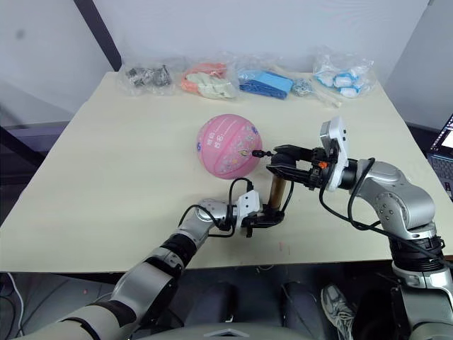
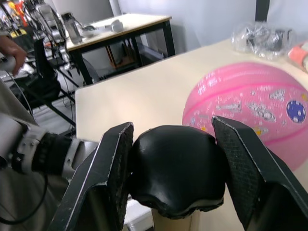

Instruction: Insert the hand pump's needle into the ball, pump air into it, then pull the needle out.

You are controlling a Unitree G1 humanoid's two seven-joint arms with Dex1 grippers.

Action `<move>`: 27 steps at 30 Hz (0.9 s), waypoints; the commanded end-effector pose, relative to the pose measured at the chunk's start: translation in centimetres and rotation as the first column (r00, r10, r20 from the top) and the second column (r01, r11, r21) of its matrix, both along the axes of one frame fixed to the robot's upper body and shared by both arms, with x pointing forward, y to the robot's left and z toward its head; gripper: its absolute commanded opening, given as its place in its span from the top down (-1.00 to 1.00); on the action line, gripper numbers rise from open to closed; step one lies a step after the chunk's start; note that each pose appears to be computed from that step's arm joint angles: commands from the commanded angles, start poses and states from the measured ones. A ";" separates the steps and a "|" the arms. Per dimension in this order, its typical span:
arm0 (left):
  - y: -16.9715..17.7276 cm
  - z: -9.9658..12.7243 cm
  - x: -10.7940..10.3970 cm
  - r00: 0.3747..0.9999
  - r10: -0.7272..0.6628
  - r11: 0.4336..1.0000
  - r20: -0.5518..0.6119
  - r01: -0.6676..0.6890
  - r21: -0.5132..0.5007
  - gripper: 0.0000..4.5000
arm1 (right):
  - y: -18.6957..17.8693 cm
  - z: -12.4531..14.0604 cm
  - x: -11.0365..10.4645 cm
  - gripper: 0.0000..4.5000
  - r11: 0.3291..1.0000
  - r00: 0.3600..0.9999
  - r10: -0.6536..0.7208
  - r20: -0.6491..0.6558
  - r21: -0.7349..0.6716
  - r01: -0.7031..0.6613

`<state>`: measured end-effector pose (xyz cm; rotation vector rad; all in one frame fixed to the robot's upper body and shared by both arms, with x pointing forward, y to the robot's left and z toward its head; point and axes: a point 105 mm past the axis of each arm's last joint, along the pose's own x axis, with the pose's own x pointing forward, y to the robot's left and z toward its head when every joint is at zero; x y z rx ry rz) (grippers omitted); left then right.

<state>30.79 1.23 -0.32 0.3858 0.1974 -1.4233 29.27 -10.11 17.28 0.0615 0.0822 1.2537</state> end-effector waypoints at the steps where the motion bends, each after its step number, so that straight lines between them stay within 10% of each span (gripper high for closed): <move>1: 3.2 -4.9 -2.1 0.986 0.054 0.986 -0.159 -0.028 0.163 0.50 | 0.6 -4.6 -0.9 0.07 0.997 0.984 0.030 -0.175 -0.063 -0.041; 8: 3.1 -4.9 -2.1 0.986 0.055 0.986 -0.161 -0.029 0.162 0.50 | 0.5 -5.9 -1.3 0.07 0.992 0.981 0.022 -0.194 -0.116 -0.046; 27: 2.9 -4.9 -2.2 0.985 0.051 0.987 -0.164 -0.025 0.158 0.50 | -2.4 9.0 -0.4 0.07 0.999 0.989 0.025 0.147 -0.038 -0.019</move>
